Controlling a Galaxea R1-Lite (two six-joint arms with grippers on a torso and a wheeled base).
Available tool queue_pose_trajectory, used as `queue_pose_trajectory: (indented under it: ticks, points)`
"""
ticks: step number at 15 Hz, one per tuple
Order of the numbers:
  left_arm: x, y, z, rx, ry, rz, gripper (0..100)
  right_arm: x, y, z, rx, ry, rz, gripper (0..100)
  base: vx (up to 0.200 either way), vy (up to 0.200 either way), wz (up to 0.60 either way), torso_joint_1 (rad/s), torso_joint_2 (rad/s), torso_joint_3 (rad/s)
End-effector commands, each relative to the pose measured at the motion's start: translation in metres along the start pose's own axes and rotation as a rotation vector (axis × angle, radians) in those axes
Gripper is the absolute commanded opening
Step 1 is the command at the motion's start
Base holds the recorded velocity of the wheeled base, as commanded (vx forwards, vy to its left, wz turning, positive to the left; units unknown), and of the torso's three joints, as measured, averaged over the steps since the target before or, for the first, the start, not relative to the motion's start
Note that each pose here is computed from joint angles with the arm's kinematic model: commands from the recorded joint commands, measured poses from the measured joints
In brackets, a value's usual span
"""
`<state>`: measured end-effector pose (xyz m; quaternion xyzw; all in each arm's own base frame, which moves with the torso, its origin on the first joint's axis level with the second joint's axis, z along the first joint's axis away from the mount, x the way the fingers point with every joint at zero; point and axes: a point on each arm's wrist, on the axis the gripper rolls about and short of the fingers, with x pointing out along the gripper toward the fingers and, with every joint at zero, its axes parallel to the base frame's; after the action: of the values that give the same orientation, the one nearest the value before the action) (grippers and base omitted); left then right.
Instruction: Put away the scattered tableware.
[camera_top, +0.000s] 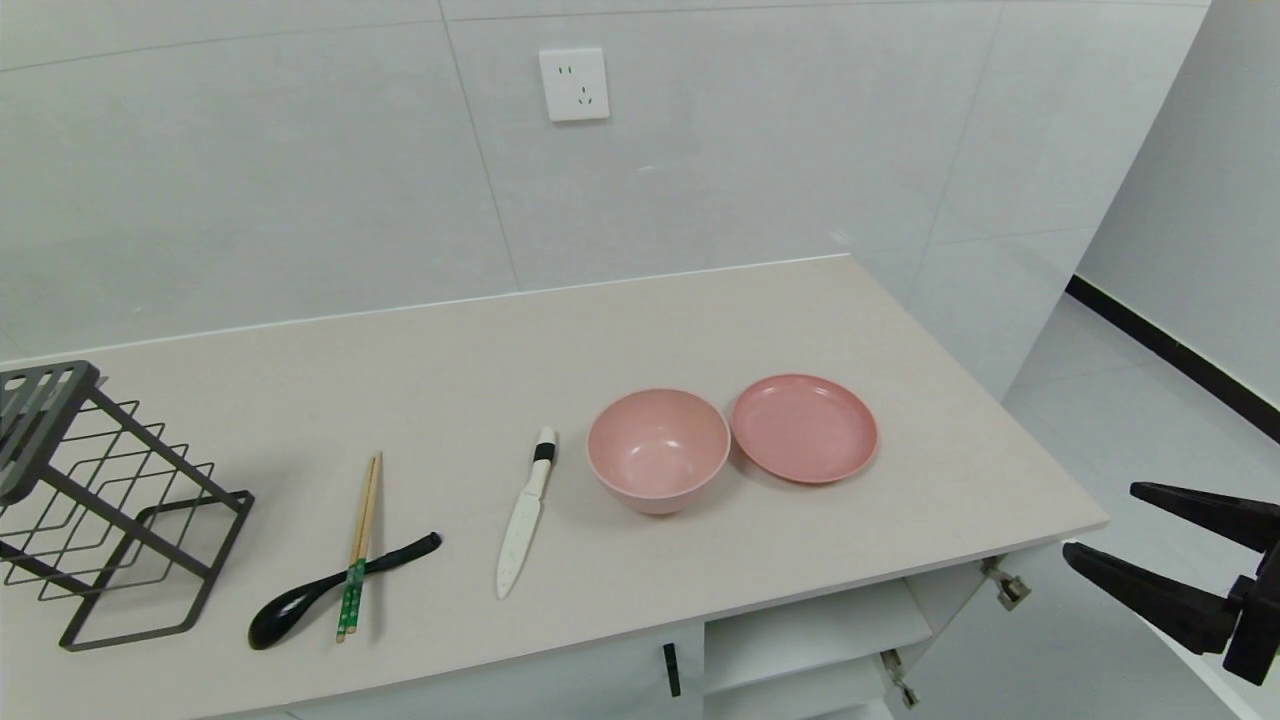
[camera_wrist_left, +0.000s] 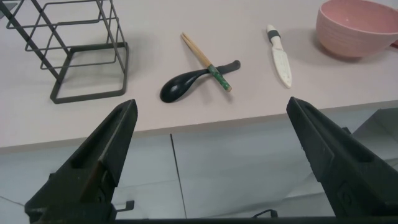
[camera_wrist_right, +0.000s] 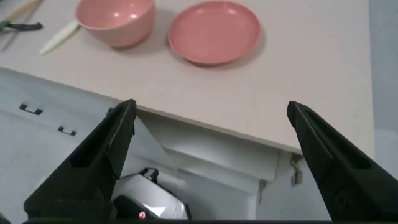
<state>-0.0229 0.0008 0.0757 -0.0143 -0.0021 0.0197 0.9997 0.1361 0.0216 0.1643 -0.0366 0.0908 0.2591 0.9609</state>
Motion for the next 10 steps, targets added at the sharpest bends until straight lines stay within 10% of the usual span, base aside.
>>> queue_pose_trajectory:
  ticks: [1,10]
  points:
    - [0.000,0.000,0.000,0.004,0.002,0.001,100,0.007,-0.004,0.007,0.016,0.043,-0.012,100,0.000,0.000,0.00,0.000,0.00,0.000]
    - [0.000,0.000,0.000,0.007,0.002,0.002,100,0.062,-0.010,0.027,0.021,0.139,0.008,100,0.000,0.000,0.00,0.000,0.00,0.000]
